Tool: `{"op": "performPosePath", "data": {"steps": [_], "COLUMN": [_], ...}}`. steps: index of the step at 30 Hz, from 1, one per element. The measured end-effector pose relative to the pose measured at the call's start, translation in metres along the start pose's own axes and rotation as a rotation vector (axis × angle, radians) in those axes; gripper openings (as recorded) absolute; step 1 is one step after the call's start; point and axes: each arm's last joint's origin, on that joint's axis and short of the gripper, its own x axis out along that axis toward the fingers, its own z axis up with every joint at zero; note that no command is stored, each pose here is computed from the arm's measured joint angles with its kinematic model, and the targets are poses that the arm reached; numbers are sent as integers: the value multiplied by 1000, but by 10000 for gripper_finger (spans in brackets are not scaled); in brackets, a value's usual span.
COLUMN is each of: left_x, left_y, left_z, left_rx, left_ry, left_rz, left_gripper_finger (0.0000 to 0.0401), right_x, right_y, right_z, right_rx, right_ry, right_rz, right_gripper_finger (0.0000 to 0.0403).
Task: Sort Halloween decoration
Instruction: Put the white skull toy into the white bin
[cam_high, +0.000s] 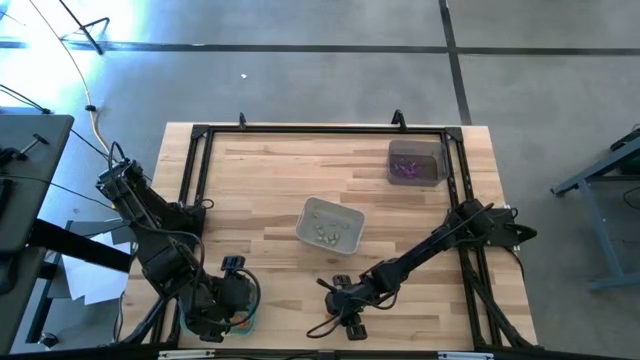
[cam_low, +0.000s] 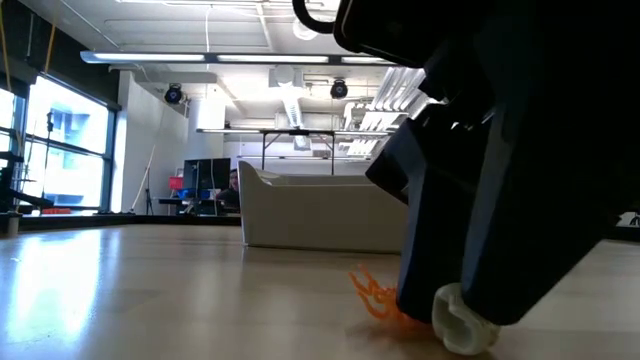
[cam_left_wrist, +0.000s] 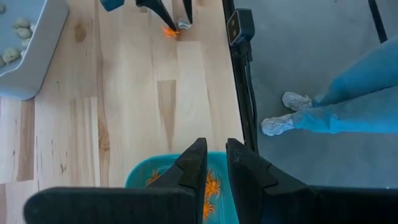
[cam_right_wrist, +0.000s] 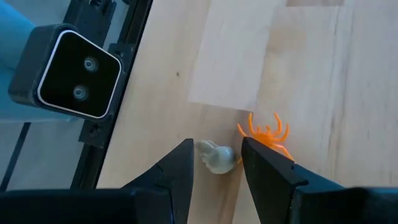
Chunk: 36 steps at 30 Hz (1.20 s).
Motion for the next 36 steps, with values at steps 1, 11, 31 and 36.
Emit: {"op": "performPosePath", "data": {"steps": [1, 11, 31, 36], "left_x": [0, 0, 0, 0], "left_y": [0, 1, 2, 2], "left_z": [0, -1, -2, -2], "left_rx": [0, 4, 19, 19], "left_ry": [0, 7, 23, 23], "left_rz": [0, 6, 19, 19], "left_gripper_finger": [49, 49, 49, 49], "right_x": [0, -1, 0, 0], "right_y": [0, -2, -1, 0], "right_z": [0, -3, -4, -3], "right_rx": [0, 3, 85, 85], "right_ry": [0, 28, 50, 41], "right_rz": [-1, -32, 5, 40], "right_gripper_finger": [134, 133, 28, 30]}}
